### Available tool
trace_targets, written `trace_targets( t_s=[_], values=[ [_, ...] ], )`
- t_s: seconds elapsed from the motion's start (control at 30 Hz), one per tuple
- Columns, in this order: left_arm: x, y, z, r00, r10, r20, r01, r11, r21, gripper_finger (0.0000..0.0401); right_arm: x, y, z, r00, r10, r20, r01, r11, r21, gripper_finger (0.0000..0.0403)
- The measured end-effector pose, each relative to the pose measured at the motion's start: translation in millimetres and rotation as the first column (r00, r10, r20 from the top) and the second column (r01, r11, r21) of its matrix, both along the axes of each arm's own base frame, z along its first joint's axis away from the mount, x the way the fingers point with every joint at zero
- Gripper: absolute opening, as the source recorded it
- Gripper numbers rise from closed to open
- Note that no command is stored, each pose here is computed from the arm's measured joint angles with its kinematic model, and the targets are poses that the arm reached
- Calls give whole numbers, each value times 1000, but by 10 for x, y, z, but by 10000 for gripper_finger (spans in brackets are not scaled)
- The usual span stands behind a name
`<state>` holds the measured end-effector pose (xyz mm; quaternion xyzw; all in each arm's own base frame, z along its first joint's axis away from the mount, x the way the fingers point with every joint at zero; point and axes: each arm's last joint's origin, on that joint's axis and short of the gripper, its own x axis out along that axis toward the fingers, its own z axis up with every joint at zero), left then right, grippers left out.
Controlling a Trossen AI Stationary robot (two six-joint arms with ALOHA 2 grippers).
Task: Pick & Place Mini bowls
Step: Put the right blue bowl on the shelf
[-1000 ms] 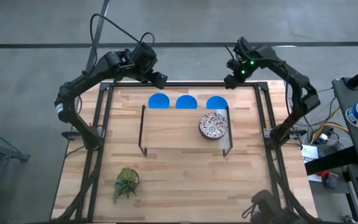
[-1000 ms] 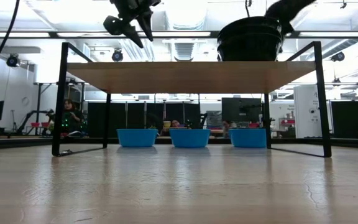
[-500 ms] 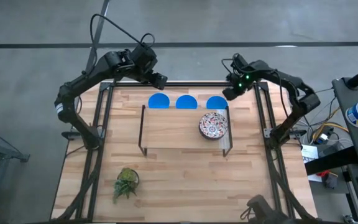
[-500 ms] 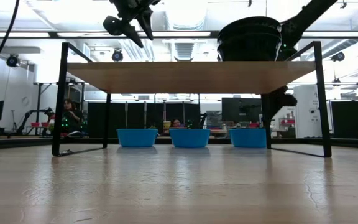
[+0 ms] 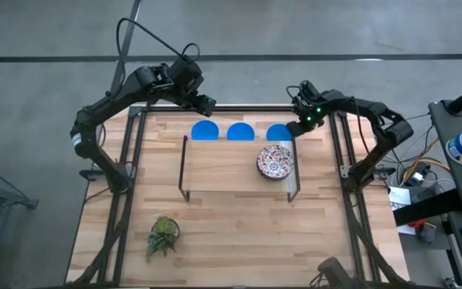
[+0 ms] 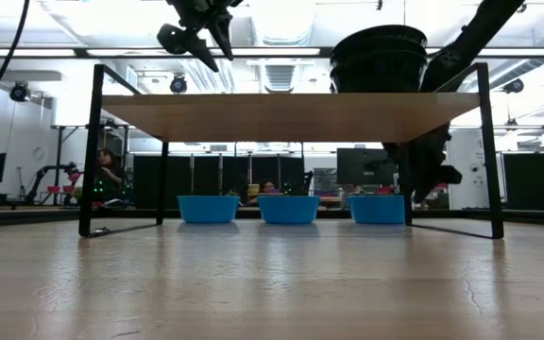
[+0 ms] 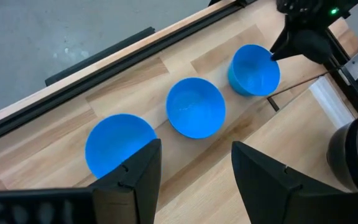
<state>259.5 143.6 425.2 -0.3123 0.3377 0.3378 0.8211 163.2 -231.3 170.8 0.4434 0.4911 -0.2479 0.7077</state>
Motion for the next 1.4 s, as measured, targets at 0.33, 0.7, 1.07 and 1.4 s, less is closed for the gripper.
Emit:
trace_targets(
  t_s=[0.33, 0.7, 1.07, 1.4],
  values=[
    [-2, -3, 1, 1000, -9, 3, 9, 1000, -10, 188, -9, 22, -137, 998, -41, 40, 42, 999, -14, 131],
    [0, -5, 2, 1000, -20, 3, 21, 1000, -8, 188, 17, -23, -121, 997, -40, 70, 44, 997, -58, 14],
    [7, -1, 9, 1000, -17, 14, 17, 1000, -4, 188, 120, -215, 390, 998, -15, 67, 28, 978, -205, 9],
    [96, 52, 107, 990, -26, 135, 15, 997, 80, 188, 277, -412, 1490, 993, 11, 116, 50, 859, -509, 8]
  ],
)
